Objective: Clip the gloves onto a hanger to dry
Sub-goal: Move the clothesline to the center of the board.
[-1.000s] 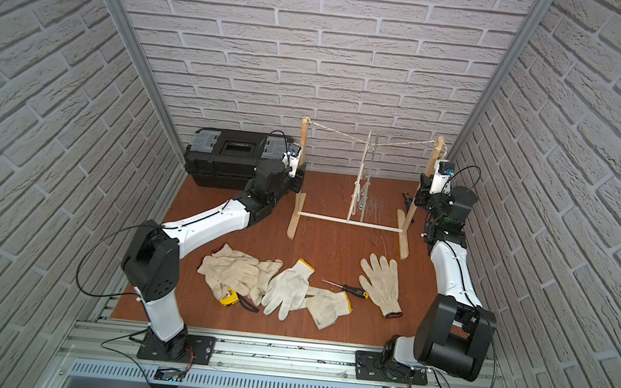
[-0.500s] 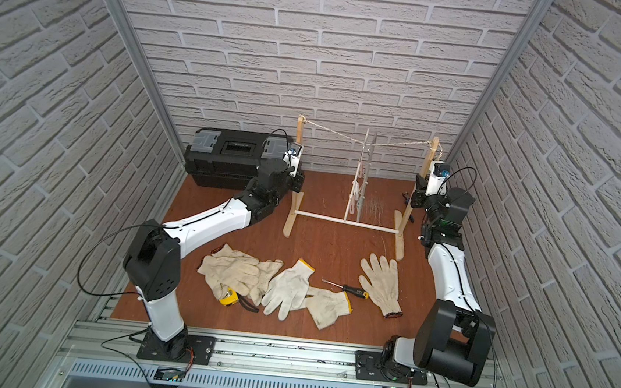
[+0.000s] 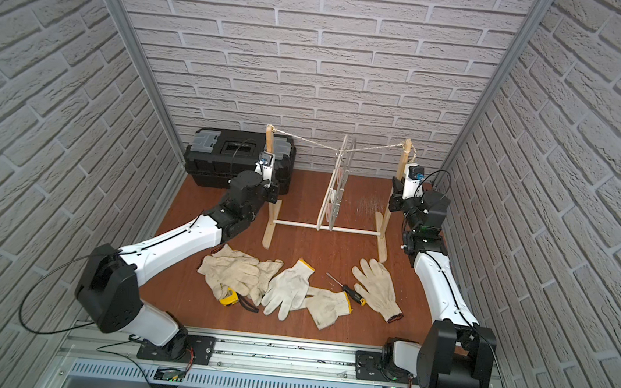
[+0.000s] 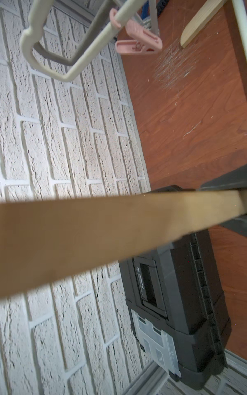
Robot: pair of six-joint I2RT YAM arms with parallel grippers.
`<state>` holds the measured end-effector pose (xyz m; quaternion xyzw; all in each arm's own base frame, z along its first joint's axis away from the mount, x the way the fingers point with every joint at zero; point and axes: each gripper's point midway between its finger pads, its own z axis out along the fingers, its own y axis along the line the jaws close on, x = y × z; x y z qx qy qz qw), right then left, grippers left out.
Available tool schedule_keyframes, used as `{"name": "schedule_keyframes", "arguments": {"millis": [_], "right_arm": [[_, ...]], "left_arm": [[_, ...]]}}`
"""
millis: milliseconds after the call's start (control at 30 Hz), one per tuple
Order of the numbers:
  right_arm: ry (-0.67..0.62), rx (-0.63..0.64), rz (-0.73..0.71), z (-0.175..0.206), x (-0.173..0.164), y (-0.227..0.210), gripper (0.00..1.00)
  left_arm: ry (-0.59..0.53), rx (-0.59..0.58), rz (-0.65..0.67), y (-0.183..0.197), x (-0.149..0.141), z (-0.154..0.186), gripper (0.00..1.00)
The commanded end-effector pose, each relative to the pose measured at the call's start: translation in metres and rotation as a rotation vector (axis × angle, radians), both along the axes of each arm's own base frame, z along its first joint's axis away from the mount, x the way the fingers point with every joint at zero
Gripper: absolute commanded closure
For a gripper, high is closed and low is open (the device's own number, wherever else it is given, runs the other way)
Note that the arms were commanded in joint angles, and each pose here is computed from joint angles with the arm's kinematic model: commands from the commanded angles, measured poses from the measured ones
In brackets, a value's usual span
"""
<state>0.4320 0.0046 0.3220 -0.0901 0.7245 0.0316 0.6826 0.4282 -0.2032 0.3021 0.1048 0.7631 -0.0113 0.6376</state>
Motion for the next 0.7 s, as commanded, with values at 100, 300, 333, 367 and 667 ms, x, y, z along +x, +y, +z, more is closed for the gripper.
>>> {"name": "schedule_keyframes", "arguments": {"millis": [100, 300, 333, 367, 667], "right_arm": [[-0.003, -0.001, 0.066, -0.008, -0.003, 0.043, 0.79], [-0.004, 0.011, 0.090, -0.009, 0.009, 0.072, 0.77], [-0.002, 0.011, 0.096, -0.009, 0.011, 0.078, 0.77], [-0.001, 0.009, 0.101, -0.009, 0.013, 0.084, 0.77], [0.016, 0.026, 0.084, -0.013, 0.016, 0.106, 0.76]], "left_arm": [[-0.015, 0.025, 0.079, 0.049, -0.008, 0.005, 0.88], [-0.010, 0.025, 0.134, 0.088, -0.006, 0.003, 0.88], [-0.008, 0.025, 0.142, 0.094, -0.005, 0.002, 0.87], [-0.004, 0.023, 0.148, 0.100, -0.005, 0.001, 0.87], [0.041, -0.003, 0.167, 0.132, -0.003, -0.006, 0.85]]}}
